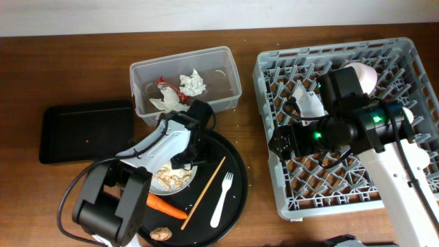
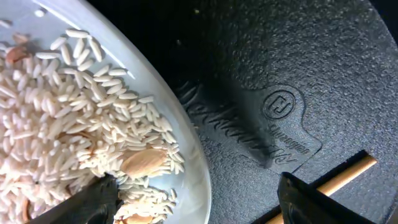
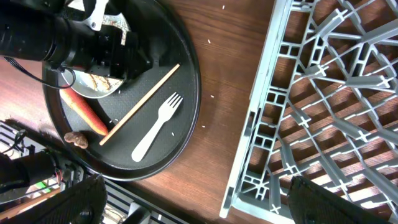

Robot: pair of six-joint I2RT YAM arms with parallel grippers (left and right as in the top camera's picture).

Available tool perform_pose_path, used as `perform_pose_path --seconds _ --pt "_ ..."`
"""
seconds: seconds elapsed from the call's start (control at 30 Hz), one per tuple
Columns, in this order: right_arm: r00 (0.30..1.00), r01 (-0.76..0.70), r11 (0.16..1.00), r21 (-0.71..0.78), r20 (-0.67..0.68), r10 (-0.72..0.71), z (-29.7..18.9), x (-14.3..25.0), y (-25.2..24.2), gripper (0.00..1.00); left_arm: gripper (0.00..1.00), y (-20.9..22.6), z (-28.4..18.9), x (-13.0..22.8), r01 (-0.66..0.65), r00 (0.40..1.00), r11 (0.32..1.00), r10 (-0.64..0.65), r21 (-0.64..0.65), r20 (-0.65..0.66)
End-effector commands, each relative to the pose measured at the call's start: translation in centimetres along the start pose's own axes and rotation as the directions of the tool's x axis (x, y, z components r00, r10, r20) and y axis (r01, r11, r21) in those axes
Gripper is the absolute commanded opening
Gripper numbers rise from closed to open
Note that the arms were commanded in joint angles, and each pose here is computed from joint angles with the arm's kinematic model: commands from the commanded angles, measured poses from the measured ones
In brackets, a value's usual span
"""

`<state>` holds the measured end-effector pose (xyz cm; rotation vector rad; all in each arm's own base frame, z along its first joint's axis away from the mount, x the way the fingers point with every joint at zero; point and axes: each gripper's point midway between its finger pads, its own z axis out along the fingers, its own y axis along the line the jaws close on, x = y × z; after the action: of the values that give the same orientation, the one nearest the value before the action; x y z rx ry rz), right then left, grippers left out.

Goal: Sort waste into correct bins and load items into the dishwasher rack
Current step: 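Grasp the rim of the rice plate with the left gripper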

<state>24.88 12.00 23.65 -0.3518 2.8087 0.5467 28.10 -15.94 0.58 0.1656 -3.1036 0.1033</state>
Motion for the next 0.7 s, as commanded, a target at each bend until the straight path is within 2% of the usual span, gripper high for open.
perform_pose_path --seconds 0.0,0.4,0.53,0.67 --pt "1.0 0.008 1.0 -0.016 -0.011 -0.008 0.2 0.2 0.4 0.95 0.81 -0.8 1.9 2.0 -0.09 0.996 0.994 0.088 -0.062 -0.023" --pt "1.0 0.008 1.0 -0.016 -0.012 -0.008 0.2 0.2 0.4 0.95 0.82 -1.7 1.9 0.8 -0.119 0.992 0.991 0.121 -0.057 0.042" --pt "1.0 0.008 1.0 -0.016 -0.011 -0.008 0.2 0.2 0.4 0.95 0.77 -1.8 1.9 0.5 -0.165 0.984 0.984 0.168 -0.061 0.055" --pt "1.0 0.008 1.0 -0.016 -0.011 -0.008 0.2 0.2 0.4 0.95 0.77 -2.6 1.8 0.7 -0.178 0.983 0.984 0.179 -0.013 0.042"
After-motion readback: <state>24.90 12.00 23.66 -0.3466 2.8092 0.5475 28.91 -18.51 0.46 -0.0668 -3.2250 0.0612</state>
